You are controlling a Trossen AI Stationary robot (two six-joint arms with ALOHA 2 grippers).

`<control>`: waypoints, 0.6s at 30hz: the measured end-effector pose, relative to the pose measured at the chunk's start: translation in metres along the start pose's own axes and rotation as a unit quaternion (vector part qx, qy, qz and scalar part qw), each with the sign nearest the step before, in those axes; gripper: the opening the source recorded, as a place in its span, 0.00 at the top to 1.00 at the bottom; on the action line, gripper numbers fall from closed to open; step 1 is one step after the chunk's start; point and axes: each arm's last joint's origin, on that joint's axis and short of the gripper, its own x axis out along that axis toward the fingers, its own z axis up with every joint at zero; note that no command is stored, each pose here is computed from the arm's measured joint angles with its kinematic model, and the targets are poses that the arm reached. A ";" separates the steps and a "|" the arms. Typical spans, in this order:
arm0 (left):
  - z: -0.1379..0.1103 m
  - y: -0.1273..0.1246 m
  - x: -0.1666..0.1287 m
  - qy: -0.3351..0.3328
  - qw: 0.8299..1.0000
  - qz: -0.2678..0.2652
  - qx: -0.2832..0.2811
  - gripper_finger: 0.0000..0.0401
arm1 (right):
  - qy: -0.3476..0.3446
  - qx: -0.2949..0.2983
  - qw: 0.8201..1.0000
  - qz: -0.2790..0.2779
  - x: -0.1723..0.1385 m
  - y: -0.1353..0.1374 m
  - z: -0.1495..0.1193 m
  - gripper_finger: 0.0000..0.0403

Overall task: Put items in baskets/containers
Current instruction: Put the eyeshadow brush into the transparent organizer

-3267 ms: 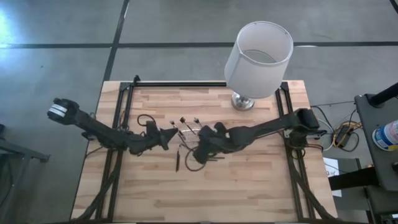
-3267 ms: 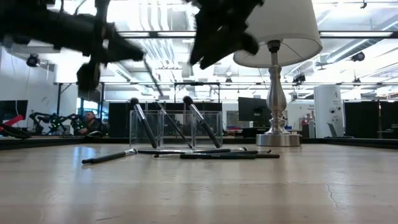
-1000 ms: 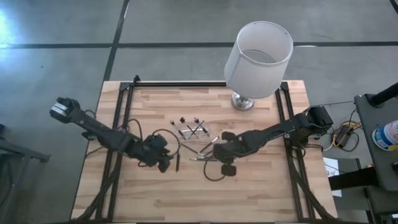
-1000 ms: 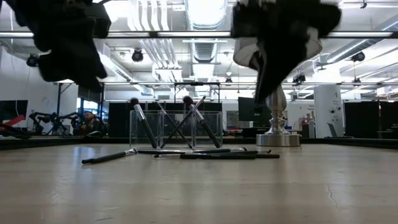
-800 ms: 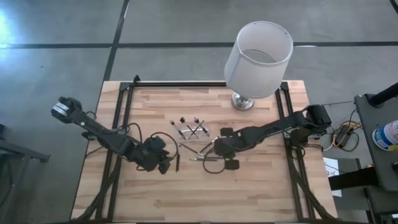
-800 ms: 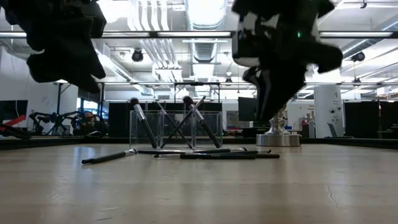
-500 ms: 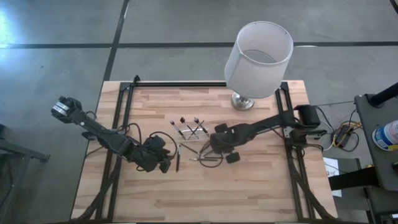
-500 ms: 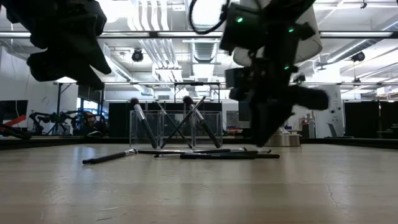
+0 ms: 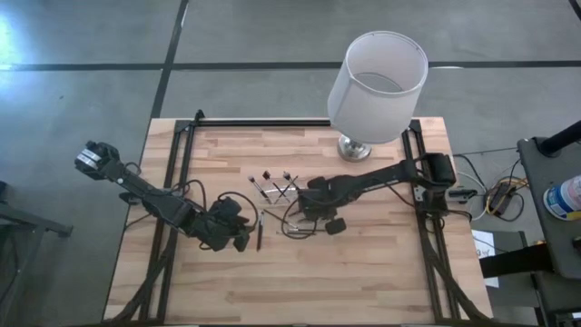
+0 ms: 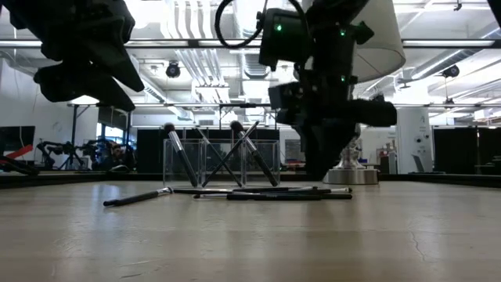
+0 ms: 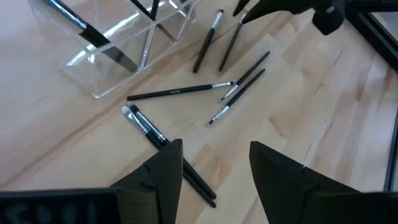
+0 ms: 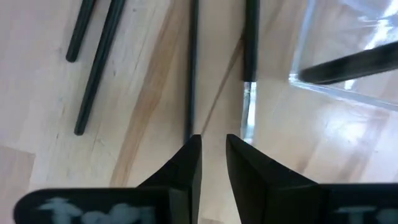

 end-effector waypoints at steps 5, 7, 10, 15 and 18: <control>-0.001 0.002 0.001 -0.002 1.000 0.003 0.000 0.56 | 0.010 0.001 1.000 0.012 0.006 0.002 -0.002 0.83; -0.002 0.004 0.002 -0.001 1.000 0.005 -0.003 0.56 | 0.019 0.008 0.999 0.026 0.013 0.004 -0.004 0.83; -0.004 0.005 0.003 0.003 1.000 0.006 -0.010 0.56 | 0.028 0.010 0.999 0.037 0.022 0.007 -0.005 0.83; -0.006 0.008 0.004 0.008 1.000 0.009 -0.023 0.56 | 0.038 0.036 0.998 0.040 0.027 0.009 -0.005 0.83; -0.006 0.008 0.004 0.008 1.000 0.008 -0.029 0.56 | 0.041 0.062 0.996 0.047 0.029 0.010 -0.007 0.83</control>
